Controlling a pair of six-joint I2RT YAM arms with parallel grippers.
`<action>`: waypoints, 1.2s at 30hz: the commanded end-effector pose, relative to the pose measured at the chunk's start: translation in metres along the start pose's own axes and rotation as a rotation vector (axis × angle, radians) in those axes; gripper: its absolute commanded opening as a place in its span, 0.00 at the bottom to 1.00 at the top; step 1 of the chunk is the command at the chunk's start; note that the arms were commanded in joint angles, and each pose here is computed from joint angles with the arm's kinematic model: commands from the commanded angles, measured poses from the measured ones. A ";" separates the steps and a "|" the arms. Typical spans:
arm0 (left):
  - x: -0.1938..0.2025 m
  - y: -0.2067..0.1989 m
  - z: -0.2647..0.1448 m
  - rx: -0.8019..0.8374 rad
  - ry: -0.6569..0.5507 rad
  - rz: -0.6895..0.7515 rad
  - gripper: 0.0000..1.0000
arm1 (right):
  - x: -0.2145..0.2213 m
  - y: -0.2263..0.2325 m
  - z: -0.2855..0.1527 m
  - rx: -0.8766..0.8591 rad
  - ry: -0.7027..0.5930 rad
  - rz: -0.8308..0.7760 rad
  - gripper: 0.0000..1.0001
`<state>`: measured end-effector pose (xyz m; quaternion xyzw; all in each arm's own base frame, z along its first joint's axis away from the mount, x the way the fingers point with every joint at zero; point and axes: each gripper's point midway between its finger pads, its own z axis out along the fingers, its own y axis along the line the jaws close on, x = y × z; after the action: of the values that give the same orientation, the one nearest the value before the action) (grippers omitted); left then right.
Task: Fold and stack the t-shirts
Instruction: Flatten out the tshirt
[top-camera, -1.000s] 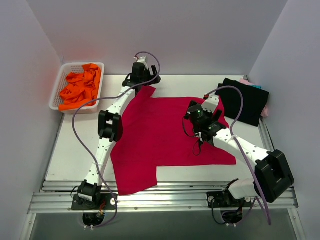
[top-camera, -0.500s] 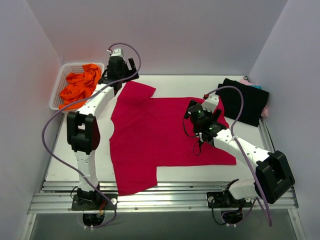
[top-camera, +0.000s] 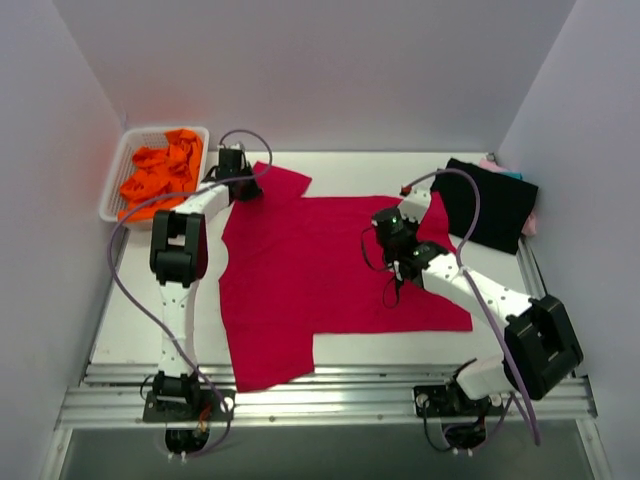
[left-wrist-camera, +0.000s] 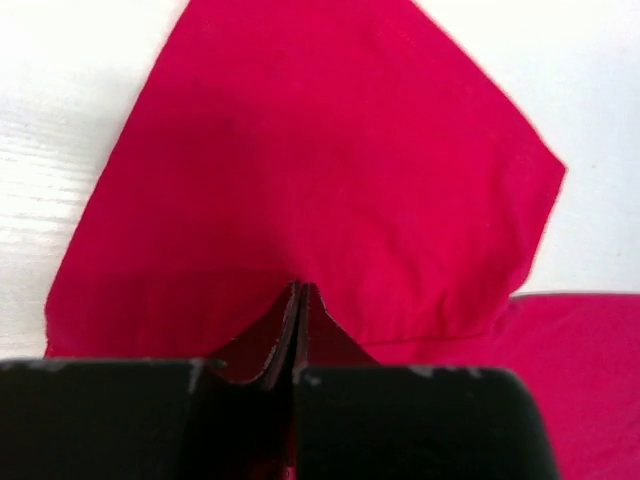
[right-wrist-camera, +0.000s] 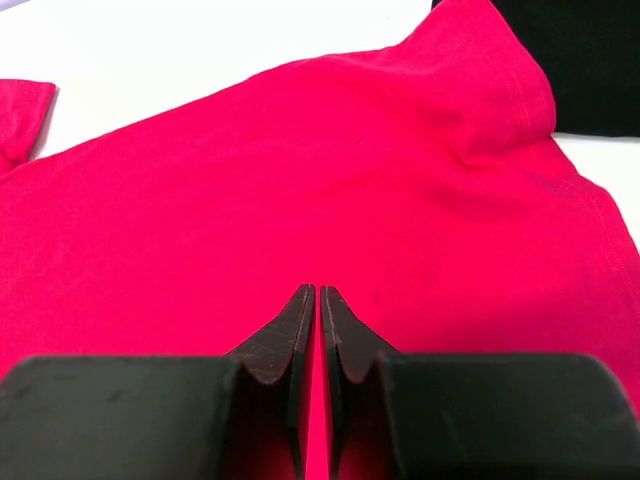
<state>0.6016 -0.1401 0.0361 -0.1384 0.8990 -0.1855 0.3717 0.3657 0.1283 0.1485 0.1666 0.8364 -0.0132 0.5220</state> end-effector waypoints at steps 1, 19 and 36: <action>-0.004 -0.015 -0.001 0.023 0.025 0.020 0.02 | -0.016 0.003 0.001 0.027 -0.033 0.020 0.03; -0.014 0.051 0.021 -0.261 0.123 0.080 0.02 | -0.024 -0.004 0.026 0.048 -0.023 0.029 0.00; -0.116 0.070 -0.020 -0.323 -0.159 -0.010 0.27 | -0.028 -0.015 0.045 0.066 -0.052 0.044 0.12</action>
<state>0.6459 -0.0645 0.0317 -0.1791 0.9182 -0.0675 0.3468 0.4026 0.1068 0.1489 0.1973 0.8290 -0.0193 0.5229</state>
